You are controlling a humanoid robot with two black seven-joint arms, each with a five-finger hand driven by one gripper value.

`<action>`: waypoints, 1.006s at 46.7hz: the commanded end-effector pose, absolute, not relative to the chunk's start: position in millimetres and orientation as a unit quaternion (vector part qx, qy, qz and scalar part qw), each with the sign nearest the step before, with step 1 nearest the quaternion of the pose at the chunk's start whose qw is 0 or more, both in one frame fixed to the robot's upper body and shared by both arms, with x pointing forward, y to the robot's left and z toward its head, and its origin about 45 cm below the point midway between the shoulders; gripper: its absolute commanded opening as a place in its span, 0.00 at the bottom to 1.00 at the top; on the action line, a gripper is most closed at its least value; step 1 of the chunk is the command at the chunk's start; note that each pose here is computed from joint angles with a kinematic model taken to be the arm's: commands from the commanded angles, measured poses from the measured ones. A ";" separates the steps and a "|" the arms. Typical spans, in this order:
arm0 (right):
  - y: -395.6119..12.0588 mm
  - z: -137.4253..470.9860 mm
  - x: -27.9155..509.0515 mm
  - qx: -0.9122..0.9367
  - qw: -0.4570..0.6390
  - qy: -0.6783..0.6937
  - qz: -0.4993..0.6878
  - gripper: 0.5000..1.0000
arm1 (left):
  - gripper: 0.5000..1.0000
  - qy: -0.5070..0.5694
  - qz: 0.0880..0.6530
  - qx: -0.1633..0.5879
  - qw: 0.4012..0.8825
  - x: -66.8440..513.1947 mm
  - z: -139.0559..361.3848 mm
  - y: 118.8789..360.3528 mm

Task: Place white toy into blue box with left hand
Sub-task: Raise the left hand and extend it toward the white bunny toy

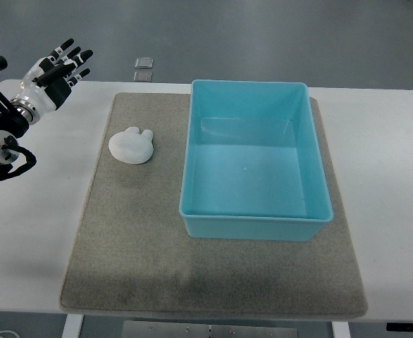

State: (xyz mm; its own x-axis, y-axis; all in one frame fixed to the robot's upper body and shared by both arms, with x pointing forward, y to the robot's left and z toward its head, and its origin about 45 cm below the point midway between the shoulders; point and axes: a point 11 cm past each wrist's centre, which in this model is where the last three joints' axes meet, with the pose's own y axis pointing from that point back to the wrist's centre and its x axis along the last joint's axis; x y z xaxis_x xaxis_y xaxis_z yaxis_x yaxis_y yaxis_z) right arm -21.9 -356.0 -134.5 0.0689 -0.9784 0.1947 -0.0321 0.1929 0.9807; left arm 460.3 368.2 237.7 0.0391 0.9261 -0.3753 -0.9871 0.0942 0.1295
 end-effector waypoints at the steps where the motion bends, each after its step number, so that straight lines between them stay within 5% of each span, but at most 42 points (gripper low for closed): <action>1: -356.0 -134.5 -21.9 0.473 0.558 -0.534 -0.424 0.87 | 0.98 0.174 0.661 -0.068 0.727 459.1 243.7 367.5; 47: -356.0 -134.5 -21.9 0.473 0.558 -0.534 -0.424 0.87 | 0.99 0.060 0.543 0.174 0.820 424.1 287.5 347.6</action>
State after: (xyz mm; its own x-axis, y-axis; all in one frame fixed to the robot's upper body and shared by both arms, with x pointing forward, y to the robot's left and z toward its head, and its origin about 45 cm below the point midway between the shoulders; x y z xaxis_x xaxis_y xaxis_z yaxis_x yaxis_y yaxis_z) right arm -21.8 -356.0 -134.5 0.0688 -0.9784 0.1947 -0.0323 0.1929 0.9807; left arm 424.7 353.8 284.5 0.3782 0.9230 0.0715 -0.8799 0.3343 0.3377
